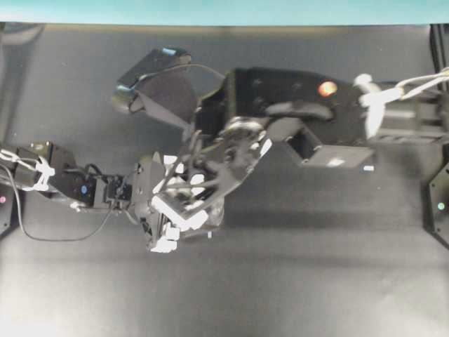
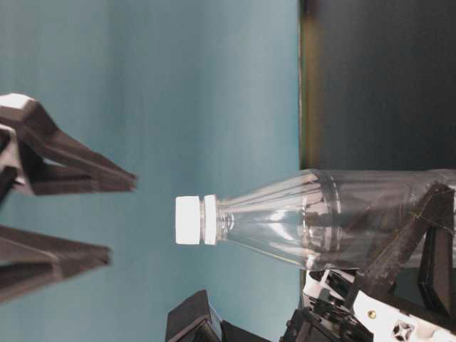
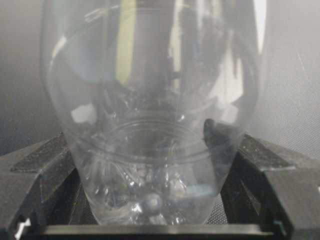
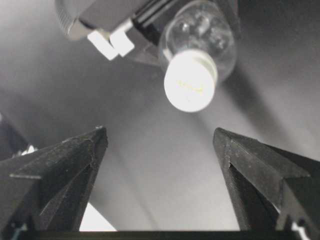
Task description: Open the bottle cap by holding the bottle with the left arm and twisting the cap with the right arm.
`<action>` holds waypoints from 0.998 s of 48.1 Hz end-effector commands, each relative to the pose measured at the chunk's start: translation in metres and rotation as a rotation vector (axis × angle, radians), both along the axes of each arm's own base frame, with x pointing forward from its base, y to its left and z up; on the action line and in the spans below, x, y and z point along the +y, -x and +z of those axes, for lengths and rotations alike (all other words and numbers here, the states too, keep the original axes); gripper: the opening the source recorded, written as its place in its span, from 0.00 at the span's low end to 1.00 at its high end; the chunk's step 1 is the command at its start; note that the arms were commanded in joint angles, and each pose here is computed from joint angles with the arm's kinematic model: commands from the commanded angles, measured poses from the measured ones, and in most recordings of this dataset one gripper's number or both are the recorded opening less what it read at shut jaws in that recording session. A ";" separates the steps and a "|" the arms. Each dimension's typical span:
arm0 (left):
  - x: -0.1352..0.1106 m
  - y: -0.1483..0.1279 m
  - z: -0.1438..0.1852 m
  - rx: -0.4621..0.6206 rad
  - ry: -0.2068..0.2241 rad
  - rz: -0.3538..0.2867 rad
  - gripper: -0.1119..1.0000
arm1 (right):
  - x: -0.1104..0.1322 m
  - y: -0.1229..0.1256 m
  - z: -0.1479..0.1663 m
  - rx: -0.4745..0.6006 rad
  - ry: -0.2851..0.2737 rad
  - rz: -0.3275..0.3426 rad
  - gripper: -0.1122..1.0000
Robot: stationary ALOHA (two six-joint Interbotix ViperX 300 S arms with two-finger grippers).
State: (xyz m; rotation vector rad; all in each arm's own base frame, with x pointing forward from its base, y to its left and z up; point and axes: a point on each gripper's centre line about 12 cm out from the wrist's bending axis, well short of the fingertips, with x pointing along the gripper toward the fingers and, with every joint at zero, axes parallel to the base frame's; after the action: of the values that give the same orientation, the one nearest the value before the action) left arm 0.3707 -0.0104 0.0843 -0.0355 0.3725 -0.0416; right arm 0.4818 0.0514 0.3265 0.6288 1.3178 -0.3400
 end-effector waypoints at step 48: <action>-0.002 -0.002 0.002 -0.011 -0.002 -0.008 0.84 | -0.003 -0.006 -0.030 0.045 0.009 0.008 0.56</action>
State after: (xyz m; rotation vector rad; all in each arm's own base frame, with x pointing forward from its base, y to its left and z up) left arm 0.3704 -0.0149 0.0831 -0.0286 0.3757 -0.0545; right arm 0.4883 0.0497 0.2932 0.6142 1.3664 -0.3672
